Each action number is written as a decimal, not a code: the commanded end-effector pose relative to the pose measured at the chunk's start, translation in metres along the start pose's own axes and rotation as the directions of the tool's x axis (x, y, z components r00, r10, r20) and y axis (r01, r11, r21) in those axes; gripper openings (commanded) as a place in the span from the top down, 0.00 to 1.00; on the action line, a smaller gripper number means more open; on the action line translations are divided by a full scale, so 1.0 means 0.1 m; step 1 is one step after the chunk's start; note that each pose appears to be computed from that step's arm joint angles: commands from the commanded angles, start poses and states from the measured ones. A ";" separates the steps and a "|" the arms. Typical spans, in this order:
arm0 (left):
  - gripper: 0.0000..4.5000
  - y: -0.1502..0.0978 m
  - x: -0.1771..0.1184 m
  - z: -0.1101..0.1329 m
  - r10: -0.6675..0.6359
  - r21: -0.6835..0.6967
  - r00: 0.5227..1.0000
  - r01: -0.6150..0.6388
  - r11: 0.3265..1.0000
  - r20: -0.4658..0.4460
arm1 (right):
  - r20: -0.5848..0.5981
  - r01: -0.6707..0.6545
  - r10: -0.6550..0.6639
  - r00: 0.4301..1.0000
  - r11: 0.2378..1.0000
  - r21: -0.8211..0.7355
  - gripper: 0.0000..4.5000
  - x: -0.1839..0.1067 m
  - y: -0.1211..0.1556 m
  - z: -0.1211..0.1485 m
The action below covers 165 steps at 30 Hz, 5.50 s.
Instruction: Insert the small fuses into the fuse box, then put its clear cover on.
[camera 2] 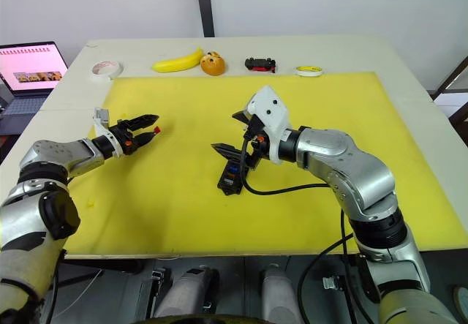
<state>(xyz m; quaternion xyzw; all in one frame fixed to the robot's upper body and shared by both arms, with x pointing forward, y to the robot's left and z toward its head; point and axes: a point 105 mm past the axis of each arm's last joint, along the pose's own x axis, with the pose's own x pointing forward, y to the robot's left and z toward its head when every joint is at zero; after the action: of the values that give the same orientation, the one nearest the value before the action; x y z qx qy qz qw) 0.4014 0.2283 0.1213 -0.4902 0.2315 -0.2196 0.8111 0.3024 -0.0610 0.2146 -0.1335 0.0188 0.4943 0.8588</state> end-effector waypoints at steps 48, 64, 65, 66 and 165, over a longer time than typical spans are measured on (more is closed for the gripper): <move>0.47 0.12 0.06 -0.19 0.036 -0.016 0.998 -0.037 0.999 -0.057 | 0.025 0.006 -0.005 1.000 0.999 -0.037 0.00 -0.06 -0.03 0.12; 0.99 0.14 0.05 -0.18 0.041 -0.015 0.998 -0.042 0.999 -0.048 | 0.025 0.006 -0.005 1.000 0.999 -0.035 0.00 -0.07 -0.05 0.13; 0.99 0.14 0.04 -0.18 0.042 -0.014 0.998 -0.042 0.999 -0.047 | 0.025 0.006 -0.005 1.000 0.999 -0.035 0.00 -0.07 -0.05 0.13; 0.99 0.14 0.04 -0.17 0.041 -0.015 0.998 -0.042 0.999 -0.046 | 0.025 0.006 -0.005 1.000 0.999 -0.035 0.00 -0.07 -0.06 0.13; 1.00 -1.77 -0.53 -1.18 -0.611 0.114 0.761 0.642 0.758 -0.218 | 0.345 -0.271 0.038 0.938 0.703 0.657 0.51 0.00 0.27 0.45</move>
<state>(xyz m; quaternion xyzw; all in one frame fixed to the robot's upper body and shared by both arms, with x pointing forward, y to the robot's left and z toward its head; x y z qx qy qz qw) 0.2709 0.1049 0.2286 -0.4448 0.1184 -0.5205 0.7192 0.2785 -0.0364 0.2428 0.2738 0.0974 0.5262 0.7992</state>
